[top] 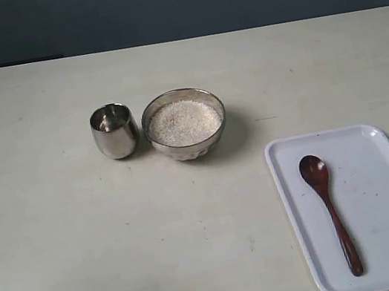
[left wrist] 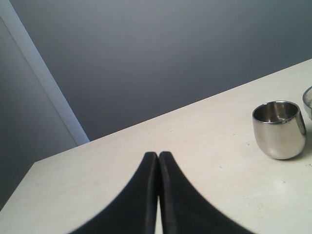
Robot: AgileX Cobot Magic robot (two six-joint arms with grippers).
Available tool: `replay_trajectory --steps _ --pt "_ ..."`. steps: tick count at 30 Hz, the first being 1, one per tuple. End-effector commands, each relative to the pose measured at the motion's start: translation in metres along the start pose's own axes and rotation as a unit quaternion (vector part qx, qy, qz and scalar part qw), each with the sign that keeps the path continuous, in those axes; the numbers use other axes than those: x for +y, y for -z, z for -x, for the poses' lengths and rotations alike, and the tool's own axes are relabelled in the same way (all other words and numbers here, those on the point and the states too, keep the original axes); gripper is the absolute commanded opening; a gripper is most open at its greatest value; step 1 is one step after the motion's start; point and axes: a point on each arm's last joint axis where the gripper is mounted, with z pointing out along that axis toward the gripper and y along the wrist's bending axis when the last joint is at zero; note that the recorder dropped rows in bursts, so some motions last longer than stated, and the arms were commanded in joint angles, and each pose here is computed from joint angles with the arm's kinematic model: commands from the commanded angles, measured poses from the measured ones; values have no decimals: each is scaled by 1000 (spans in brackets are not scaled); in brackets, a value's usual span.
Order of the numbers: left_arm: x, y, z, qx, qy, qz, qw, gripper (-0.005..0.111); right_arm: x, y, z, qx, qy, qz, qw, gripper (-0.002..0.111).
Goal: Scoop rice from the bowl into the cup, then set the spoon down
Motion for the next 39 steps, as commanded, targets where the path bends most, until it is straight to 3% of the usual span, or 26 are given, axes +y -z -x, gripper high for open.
replay_trajectory --steps 1,9,12,23,31,39 --pt "0 1 1 -5 4 1 1000 0 -15 -11 -17 -24 12 -64 998 -1" --pt "0 1 1 -5 4 1 1000 0 -49 -18 -97 -124 -119 -196 965 -1" --pt "0 1 1 -5 4 1 1000 0 -49 -9 -116 -142 -125 -225 956 -1" --pt "0 1 1 -5 4 1 1000 0 -48 -4 -135 -102 -76 -244 961 -1" --pt "0 1 1 -5 4 1 1000 0 -54 -19 -165 -55 -95 -244 963 -1" --pt "0 1 1 -4 4 1 1000 0 -56 -23 -172 -53 -94 -245 963 -1"
